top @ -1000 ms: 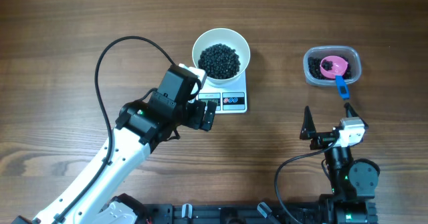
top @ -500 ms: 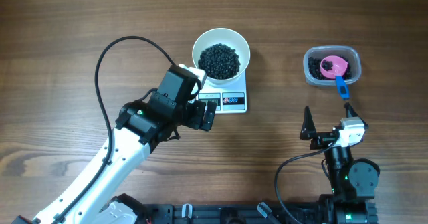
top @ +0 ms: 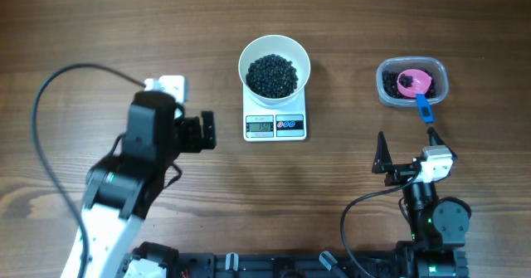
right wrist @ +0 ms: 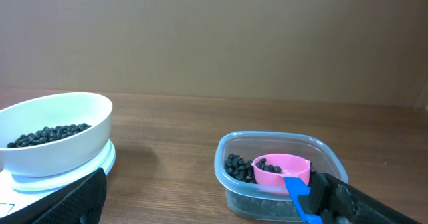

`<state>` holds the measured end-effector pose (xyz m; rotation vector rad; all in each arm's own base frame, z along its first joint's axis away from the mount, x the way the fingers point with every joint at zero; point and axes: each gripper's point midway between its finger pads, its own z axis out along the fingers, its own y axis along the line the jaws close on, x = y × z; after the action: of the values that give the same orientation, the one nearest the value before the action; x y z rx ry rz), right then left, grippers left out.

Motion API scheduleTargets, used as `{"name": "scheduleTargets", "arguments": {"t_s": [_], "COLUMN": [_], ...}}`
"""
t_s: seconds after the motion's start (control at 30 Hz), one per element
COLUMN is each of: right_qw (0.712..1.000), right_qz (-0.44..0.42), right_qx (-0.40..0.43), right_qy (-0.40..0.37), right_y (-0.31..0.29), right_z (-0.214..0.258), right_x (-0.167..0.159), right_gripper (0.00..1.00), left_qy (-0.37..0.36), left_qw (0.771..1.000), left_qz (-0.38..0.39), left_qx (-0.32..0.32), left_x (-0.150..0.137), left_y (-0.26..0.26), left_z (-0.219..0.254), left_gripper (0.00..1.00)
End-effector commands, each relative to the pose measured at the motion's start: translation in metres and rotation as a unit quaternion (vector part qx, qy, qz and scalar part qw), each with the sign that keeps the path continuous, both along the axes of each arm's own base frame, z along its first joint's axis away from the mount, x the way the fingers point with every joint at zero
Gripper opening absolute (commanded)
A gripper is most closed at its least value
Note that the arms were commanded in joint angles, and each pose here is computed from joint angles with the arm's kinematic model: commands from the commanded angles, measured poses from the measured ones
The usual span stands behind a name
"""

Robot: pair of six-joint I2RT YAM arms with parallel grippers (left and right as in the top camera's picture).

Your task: Scoop item into bowl and weigh 150g on scale

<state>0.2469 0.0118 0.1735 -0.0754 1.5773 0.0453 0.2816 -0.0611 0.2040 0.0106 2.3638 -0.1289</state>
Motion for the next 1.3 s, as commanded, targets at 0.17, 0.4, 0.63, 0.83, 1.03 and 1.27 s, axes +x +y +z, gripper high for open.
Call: {"name": "scheduleTargets", "arguments": {"t_s": [0.17,0.4,0.63,0.83,1.03,1.27], "right_qw": [1.0,1.0,1.0,1.0,1.0,1.0], "right_qz": [-0.007,-0.007,-0.007,-0.007,-0.007,-0.007], "right_qx": [0.01,0.01,0.01,0.01,0.01,0.01], "right_qy": [-0.005,-0.005,-0.005,-0.005,-0.005,-0.005], "right_y": [-0.002,-0.002,-0.002,-0.002,-0.002,-0.002], "right_z": [0.002,0.002,0.002,0.002,0.002,0.002], "right_x": [0.0,0.0,0.0,0.0,0.0,0.0], "right_gripper": [1.0,1.0,1.0,1.0,1.0,1.0], "left_qy": [-0.091,-0.139,-0.197,-0.219,-0.238,-0.264], "left_qw": [0.994,0.987,0.977,0.97,0.964,0.957], "left_qz": [0.035,0.039,0.055,0.065,0.077,0.079], "left_qx": [-0.047,-0.064,-0.067,-0.088,-0.088,-0.088], "left_x": [-0.042,-0.058,-0.058,-0.063,-0.065,-0.065], "left_y": [0.033,0.038,0.046,0.046,0.052,0.054], "left_z": [0.018,0.015,0.007,0.002,0.004,0.001], "left_gripper": [1.0,1.0,1.0,1.0,1.0,1.0]}}
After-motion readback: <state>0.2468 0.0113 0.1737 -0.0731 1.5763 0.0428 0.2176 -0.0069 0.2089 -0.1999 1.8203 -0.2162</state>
